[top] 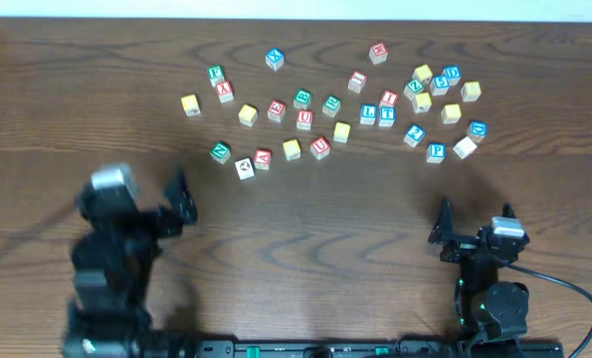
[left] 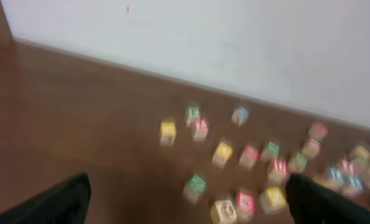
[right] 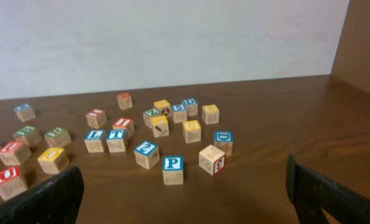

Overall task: Spell out NEURIPS
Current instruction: 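Move the left gripper over the green-lettered N block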

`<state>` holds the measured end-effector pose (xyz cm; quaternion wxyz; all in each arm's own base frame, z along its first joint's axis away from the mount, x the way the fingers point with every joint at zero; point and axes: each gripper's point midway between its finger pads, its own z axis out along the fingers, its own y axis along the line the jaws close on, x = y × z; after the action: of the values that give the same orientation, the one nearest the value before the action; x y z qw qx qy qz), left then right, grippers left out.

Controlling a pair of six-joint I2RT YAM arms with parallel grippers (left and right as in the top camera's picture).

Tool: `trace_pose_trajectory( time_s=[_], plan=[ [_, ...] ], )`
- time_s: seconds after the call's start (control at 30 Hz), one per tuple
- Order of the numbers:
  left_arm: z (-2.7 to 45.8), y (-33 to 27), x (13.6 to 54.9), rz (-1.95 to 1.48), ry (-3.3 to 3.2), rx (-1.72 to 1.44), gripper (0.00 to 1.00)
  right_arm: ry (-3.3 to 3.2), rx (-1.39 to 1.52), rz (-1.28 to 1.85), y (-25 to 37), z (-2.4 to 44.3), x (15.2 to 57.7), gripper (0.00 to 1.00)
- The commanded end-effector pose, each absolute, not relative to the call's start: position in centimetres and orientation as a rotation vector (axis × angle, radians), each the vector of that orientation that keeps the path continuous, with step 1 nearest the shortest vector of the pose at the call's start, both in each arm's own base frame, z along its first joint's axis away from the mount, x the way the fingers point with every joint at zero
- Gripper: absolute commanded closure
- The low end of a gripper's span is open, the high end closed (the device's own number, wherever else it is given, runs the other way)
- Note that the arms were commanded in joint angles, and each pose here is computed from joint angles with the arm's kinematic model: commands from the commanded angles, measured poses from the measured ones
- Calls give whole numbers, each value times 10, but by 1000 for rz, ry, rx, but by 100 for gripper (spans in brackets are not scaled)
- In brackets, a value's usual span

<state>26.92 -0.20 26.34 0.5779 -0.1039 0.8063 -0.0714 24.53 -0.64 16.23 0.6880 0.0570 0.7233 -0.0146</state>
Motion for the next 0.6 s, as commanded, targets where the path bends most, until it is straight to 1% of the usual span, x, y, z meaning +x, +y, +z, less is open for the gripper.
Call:
trace_pose_trajectory(
  time_s=[0.0, 0.13, 0.23, 0.33, 0.47, 0.57],
  plan=[
    [315, -12, 301, -201, 1956, -198, 2, 1623, 118, -37, -6, 161, 245, 1],
    [346, -25, 336, -269, 2096, -169, 1, 1623, 118, -37, -6, 161, 245, 1],
    [347, -33, 353, -312, 2184, -158, 2, 1623, 119, -38, -6, 161, 245, 1],
    [325, -34, 361, -309, 2281, -175, 2, 1623, 118, -37, -6, 161, 245, 1],
    [282, -34, 351, -299, 2468, -214, 1, 1623, 119, -38, -6, 161, 245, 1],
    [262, -35, 351, -301, 2549, -228, 1, 1623, 118, -38, -6, 161, 245, 1]
  ],
)
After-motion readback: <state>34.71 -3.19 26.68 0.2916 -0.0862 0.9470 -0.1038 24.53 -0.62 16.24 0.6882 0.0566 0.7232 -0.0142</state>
